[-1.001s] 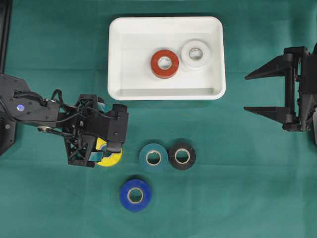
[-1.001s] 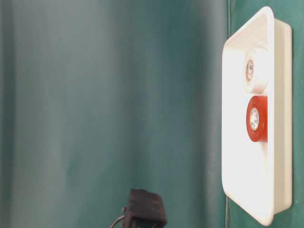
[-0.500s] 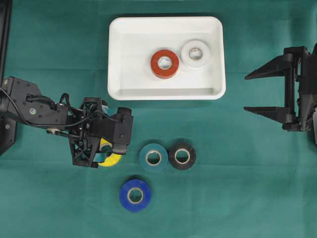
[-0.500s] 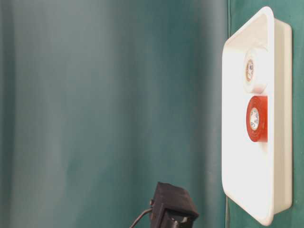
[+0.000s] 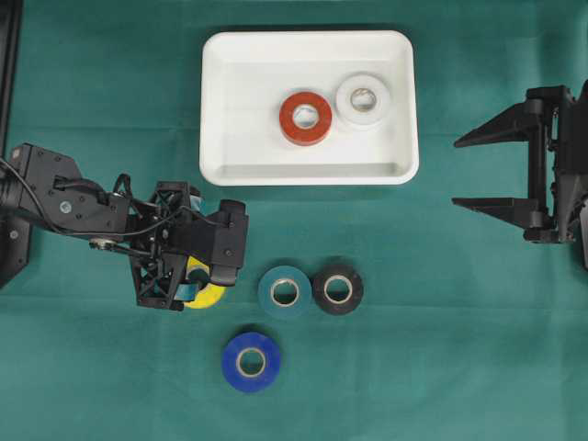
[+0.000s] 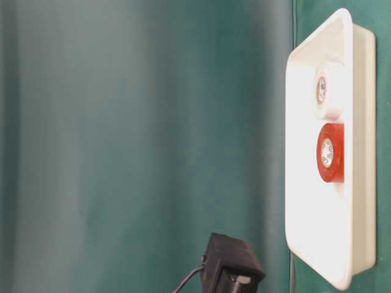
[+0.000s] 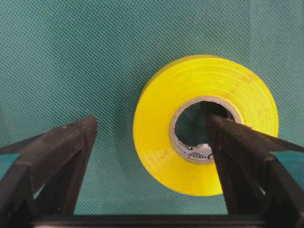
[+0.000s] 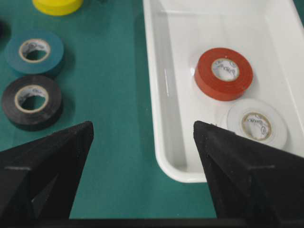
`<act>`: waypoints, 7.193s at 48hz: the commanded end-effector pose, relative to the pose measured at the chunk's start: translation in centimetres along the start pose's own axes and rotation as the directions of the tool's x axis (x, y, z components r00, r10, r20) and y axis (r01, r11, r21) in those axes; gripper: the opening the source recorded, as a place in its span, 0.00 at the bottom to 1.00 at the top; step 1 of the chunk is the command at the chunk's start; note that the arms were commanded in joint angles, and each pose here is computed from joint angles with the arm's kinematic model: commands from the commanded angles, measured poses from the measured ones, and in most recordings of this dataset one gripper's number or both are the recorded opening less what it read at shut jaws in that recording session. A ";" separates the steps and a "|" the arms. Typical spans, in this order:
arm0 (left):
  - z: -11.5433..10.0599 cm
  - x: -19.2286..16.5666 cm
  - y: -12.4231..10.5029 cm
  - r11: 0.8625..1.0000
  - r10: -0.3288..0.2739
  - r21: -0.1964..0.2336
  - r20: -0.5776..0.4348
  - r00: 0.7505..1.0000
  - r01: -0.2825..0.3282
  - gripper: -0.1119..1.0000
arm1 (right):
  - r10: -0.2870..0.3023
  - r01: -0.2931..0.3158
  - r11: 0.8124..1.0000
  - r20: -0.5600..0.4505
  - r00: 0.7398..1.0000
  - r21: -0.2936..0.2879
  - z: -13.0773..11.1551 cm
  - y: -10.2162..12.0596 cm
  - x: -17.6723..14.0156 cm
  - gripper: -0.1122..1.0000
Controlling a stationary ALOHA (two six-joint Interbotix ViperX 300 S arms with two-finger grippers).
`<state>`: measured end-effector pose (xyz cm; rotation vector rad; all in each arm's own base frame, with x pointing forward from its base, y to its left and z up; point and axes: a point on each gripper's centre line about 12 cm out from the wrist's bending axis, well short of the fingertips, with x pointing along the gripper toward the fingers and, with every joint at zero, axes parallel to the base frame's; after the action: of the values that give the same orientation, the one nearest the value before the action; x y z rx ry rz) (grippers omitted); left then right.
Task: Pick up the tape from a random location and place it into the white case.
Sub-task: 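Lower the left gripper over the yellow tape roll's rim, then close the left gripper on the yellow tape roll, then lift the yellow tape and carry it over the white tray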
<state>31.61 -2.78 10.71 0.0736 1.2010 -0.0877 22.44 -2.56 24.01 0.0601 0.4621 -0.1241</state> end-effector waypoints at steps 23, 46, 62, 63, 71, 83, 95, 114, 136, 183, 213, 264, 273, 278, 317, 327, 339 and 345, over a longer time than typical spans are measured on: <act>0.7 -0.5 0.1 1.000 0.001 -0.003 0.025 1.000 -0.001 0.29 | 0.002 -0.002 1.000 0.028 1.000 -0.004 1.1 0.1 -0.1 0.86; 2.3 -2.9 -0.3 1.000 -0.003 0.009 0.020 1.000 0.003 0.29 | 0.002 -0.002 1.000 0.025 1.000 -0.004 1.1 0.1 -0.1 0.86; 4.3 -7.6 -0.3 1.000 -0.003 0.010 0.048 0.999 0.002 0.29 | 0.002 -0.001 1.000 0.020 1.000 -0.004 1.0 0.1 -0.1 0.86; 4.4 -7.9 -0.3 1.000 -0.002 0.011 0.049 0.999 0.001 0.29 | 0.002 -0.001 1.000 0.020 1.000 -0.004 1.0 0.1 -0.1 0.86; 5.1 -10.7 -0.3 1.000 -0.001 0.010 0.077 0.997 0.000 0.29 | 0.001 -0.001 1.000 0.018 1.000 -0.004 1.0 0.1 -0.1 0.86; 5.5 -15.2 -0.2 1.000 0.004 0.012 0.127 0.992 -0.005 0.29 | 0.001 -0.001 1.000 0.018 1.000 -0.002 1.0 0.1 -0.1 0.86; 5.3 -16.2 -0.2 1.000 0.004 0.011 0.139 0.990 -0.005 0.29 | 0.002 -0.002 1.000 0.021 1.000 -0.002 1.1 0.1 -0.1 0.86; 5.3 -16.8 -0.2 1.000 0.004 0.011 0.147 0.989 -0.006 0.29 | 0.002 -0.002 1.000 0.021 1.000 -0.002 1.1 0.1 -0.1 0.86; 5.4 -16.8 -0.2 1.000 0.004 0.011 0.148 0.989 -0.006 0.29 | 0.002 -0.002 1.000 0.021 1.000 -0.002 1.1 0.1 -0.1 0.86; 4.9 -17.1 5.4 0.985 0.094 -0.155 0.141 0.985 -0.072 0.29 | 0.001 -0.001 1.000 0.020 1.000 -0.005 1.1 0.1 -0.1 0.86; 1.6 -18.5 14.4 0.883 0.238 -0.433 0.081 0.968 -0.181 0.29 | 0.001 -0.001 1.000 0.021 1.000 -0.005 1.1 0.1 -0.2 0.86; 6.8 -17.4 19.3 0.862 0.272 -0.467 0.096 0.957 -0.199 0.29 | 0.002 -0.001 1.000 0.032 0.999 -0.006 1.6 0.1 -0.2 0.86; 8.0 -17.2 19.9 0.864 0.274 -0.463 0.103 0.956 -0.198 0.29 | 0.002 -0.001 1.000 0.031 1.000 -0.006 1.6 0.1 -0.2 0.86; 8.1 -17.0 20.0 0.864 0.272 -0.463 0.099 0.957 -0.198 0.29 | 0.001 -0.001 1.000 0.029 1.000 -0.006 1.6 0.1 -0.2 0.86; 8.0 -16.9 20.0 0.865 0.270 -0.462 0.094 0.958 -0.198 0.29 | 0.001 -0.001 1.000 0.029 1.000 -0.008 1.6 0.1 -0.2 0.86; 8.0 -16.9 20.1 0.864 0.270 -0.463 0.092 0.959 -0.199 0.29 | 0.002 -0.001 1.000 0.029 1.000 -0.005 1.6 0.1 -0.2 0.86; 8.0 -16.8 20.0 0.865 0.267 -0.462 0.092 0.959 -0.197 0.29 | 0.000 0.000 1.000 0.032 0.999 -0.007 1.6 0.0 -0.2 0.86; 8.0 -16.9 20.0 0.864 0.269 -0.463 0.092 0.959 -0.198 0.29 | 0.001 -0.001 1.000 0.029 1.000 -0.006 1.6 0.1 -0.2 0.86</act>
<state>34.93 16.66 28.06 -0.2041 1.0659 0.3910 22.60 -2.59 24.51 0.0554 0.4608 -0.1241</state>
